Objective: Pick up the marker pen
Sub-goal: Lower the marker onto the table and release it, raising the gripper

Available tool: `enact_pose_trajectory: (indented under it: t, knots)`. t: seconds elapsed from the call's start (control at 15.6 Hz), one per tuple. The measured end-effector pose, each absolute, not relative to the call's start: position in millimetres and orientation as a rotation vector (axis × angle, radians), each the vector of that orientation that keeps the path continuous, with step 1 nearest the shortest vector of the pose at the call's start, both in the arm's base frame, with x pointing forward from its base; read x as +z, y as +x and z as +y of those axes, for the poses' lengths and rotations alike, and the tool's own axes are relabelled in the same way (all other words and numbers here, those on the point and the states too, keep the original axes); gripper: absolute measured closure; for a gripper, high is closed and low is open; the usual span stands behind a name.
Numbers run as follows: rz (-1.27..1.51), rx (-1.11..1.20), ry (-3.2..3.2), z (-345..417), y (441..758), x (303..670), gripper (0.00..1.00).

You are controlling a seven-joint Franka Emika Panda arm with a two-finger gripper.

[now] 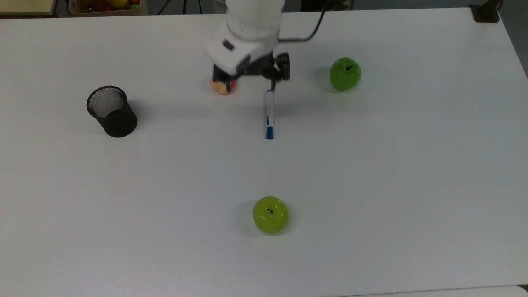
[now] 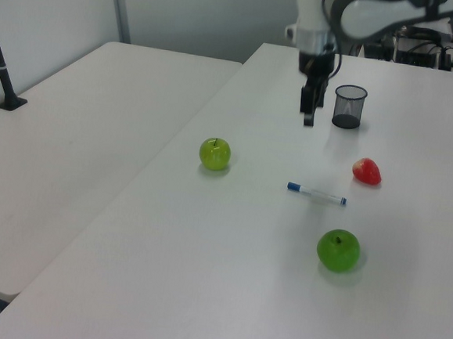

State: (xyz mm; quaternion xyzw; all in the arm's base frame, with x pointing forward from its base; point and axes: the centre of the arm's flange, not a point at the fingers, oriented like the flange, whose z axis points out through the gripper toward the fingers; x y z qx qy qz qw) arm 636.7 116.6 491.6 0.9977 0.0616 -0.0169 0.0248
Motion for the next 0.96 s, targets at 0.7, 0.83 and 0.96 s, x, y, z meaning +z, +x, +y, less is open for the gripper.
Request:
enact_pose_trajectory:
  t: [0.7, 0.83, 0.96]
  knots:
    - [0.069, 0.016, 3.098, 32.9, 543.7, 613.0, 0.0]
    - [0.066, 0.014, 3.099, 30.2, 541.6, 613.2, 0.0]
    - [0.067, 0.006, 3.098, 30.6, 541.7, 610.6, 0.0]
